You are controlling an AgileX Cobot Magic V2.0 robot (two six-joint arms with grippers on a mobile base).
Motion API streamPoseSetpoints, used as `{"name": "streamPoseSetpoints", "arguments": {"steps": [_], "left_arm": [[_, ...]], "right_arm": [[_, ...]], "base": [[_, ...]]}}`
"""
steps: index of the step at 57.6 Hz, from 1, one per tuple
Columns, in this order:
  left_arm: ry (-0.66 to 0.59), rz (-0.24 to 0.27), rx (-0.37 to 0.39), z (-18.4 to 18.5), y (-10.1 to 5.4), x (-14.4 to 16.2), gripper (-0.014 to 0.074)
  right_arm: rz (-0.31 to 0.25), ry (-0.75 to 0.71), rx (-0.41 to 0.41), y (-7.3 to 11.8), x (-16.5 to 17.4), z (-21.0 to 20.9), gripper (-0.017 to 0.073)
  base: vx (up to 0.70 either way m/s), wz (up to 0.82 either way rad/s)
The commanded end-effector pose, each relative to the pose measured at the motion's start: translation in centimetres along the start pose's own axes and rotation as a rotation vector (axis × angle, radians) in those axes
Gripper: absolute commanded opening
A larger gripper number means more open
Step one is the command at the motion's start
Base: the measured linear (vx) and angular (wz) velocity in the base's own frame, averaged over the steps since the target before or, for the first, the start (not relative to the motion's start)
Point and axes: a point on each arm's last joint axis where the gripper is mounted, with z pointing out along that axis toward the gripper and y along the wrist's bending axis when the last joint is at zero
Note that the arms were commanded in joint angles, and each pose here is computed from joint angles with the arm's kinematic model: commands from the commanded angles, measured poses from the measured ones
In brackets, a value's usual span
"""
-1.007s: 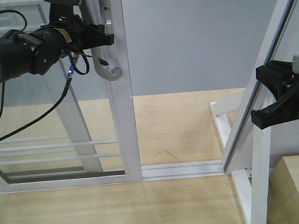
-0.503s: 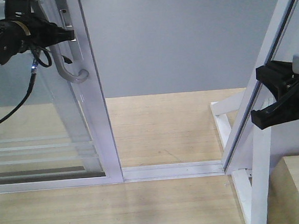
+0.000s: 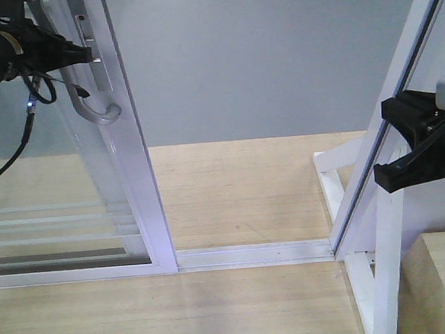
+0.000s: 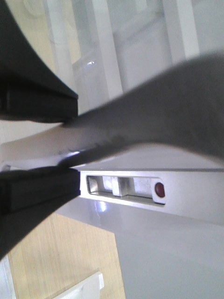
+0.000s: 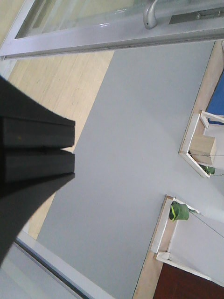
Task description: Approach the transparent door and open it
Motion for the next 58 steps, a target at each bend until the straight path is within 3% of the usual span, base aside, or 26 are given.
{"name": "streamPoseSetpoints", "arguments": {"steps": [1, 11, 28, 50, 58], "left_arm": [[-0.227, -0.005, 0.003, -4.2, 0.9, -4.2, 0.0000], [-0.237, -0.017, -0.028, -5.7, 2.1, -4.0, 0.0000], [-0.226, -0.028, -0.029, -9.6, 2.0, -2.5, 0.0000], [-0.302, 0.038, 0.059, -20.8, -0.5, 3.9, 0.0000], [-0.311, 0.002, 0.073, -24.7, -0.5, 7.1, 0.0000]], "right_arm": [[-0.011, -0.115, 0.005, -0.2, -1.8, -0.5, -0.0006], [-0.009, -0.115, 0.005, -0.2, -1.8, -0.5, -0.0006], [-0.006, -0.116, 0.005, -0.2, -1.8, -0.5, -0.0006], [0.009, -0.138, 0.020, -0.4, -2.1, -2.2, -0.0006], [0.060, -0.139, 0.036, -0.6, -1.9, -4.8, -0.0006]], "base": [[0.00, 0.00], [0.00, 0.00], [0.00, 0.00], [0.00, 0.00], [0.00, 0.00]]}}
